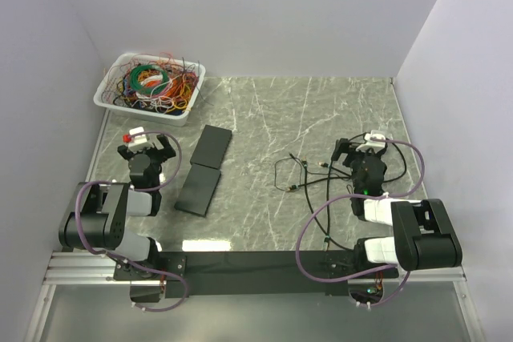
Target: Insert the plug into the switch port
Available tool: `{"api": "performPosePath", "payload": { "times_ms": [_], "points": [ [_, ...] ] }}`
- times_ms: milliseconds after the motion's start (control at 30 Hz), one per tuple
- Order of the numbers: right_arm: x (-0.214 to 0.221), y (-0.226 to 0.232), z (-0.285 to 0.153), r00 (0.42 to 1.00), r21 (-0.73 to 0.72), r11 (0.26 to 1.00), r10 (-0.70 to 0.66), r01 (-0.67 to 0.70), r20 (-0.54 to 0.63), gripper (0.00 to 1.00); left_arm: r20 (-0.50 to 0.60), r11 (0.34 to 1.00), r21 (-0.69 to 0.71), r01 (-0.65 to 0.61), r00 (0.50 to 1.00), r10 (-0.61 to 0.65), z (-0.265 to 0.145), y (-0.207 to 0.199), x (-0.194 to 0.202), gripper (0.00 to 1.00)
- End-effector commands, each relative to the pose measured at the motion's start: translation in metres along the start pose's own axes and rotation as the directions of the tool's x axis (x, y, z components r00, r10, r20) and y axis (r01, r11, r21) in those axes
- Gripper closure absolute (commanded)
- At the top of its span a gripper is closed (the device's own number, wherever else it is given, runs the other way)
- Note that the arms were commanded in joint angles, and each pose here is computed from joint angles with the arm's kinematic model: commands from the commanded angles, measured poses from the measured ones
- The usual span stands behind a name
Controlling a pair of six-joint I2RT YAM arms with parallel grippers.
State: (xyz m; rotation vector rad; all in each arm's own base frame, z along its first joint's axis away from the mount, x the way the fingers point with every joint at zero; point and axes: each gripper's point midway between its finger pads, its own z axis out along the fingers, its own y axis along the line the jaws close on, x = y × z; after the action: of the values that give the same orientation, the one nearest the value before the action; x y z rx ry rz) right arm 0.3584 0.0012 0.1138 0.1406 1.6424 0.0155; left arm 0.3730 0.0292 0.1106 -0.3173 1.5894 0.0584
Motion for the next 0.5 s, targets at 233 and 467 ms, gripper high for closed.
{"api": "performPosePath", "payload": {
  "times_ms": [233, 467],
  "points": [
    [-0.085, -0.018, -0.014, 0.977, 0.231, 0.959, 0.125, -0.163, 0.172, 0.00, 0.055, 0.999, 0.034, 0.004, 0.998, -0.005, 0.004, -0.009, -0.017, 0.00],
    [-0.167, 0.054, -0.064, 0.878, -0.228, 0.896, 0.428, -0.381, 0.215, 0.00, -0.041, 0.997, -0.071, 0.014, 0.999, -0.017, 0.015, -0.001, -0.034, 0.01]
  ]
}}
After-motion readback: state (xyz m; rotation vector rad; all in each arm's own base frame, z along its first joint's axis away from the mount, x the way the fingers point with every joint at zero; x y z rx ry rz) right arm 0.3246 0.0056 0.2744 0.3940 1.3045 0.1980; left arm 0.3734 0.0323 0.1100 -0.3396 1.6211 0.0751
